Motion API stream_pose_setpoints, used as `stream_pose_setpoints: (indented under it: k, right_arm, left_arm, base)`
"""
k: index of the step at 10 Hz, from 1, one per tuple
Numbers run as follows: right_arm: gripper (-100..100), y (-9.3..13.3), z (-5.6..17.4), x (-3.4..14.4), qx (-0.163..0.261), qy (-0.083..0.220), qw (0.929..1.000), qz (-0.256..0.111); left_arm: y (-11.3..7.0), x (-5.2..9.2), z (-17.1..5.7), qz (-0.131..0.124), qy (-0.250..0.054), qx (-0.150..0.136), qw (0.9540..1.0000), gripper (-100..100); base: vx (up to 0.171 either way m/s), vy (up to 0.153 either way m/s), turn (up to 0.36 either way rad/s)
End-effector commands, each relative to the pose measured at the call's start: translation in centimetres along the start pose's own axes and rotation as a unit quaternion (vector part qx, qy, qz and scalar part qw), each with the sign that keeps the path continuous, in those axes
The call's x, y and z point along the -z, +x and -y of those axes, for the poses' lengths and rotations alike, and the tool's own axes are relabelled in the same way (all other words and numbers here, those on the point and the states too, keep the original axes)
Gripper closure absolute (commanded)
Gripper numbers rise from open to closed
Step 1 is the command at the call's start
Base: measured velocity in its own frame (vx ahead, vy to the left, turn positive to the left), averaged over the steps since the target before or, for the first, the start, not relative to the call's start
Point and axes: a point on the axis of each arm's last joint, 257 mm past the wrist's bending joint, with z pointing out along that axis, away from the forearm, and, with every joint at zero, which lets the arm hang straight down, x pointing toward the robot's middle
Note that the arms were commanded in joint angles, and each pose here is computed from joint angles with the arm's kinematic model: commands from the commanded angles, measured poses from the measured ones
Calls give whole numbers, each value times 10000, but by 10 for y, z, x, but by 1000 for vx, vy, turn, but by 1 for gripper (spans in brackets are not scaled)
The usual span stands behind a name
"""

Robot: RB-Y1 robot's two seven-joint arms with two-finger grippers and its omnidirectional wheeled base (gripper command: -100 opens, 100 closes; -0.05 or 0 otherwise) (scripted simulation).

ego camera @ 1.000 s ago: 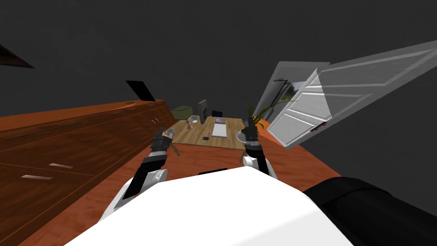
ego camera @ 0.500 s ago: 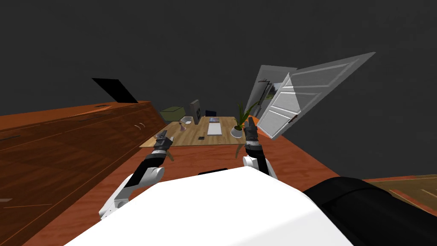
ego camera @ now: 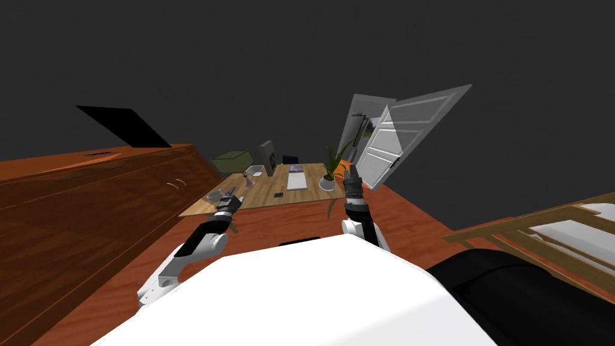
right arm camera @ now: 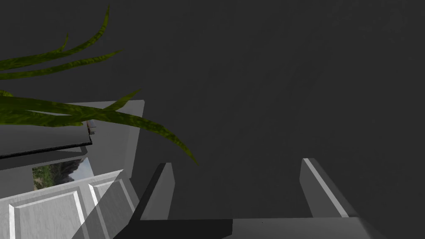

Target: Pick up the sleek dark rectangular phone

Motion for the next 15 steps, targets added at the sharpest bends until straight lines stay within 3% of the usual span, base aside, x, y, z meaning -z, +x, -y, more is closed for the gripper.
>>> stream_pose_setpoints:
  k: [1,5,9,11,14,15]
  right_arm:
    - [0,0,0,0,0,0,10000,0]
    - [0,0,0,0,0,0,10000,0]
    - [0,0,0,0,1,1,10000,0]
    - [0,0,0,0,1,1,10000,0]
    - [0,0,0,0,1,1,10000,0]
    - [0,0,0,0,1,1,10000,0]
  left_arm:
    - [-12,-1,-16,65,-217,31,9997,-100]
    - [-44,-8,-57,269,-884,176,9956,-100]
    - [-78,-8,-97,521,-1568,343,9857,-100]
    - [-95,-6,-116,661,-1910,437,9784,-100]
    - [-120,-5,-139,865,-2434,641,9639,-100]
    - [-128,2,-152,960,-2582,652,9591,-100]
  base:
    - [-27,8,-116]
    - [-20,5,-187]
    - [-14,5,-191]
    - [-5,3,-190]
    - [3,4,-227]
    - [6,10,-125]
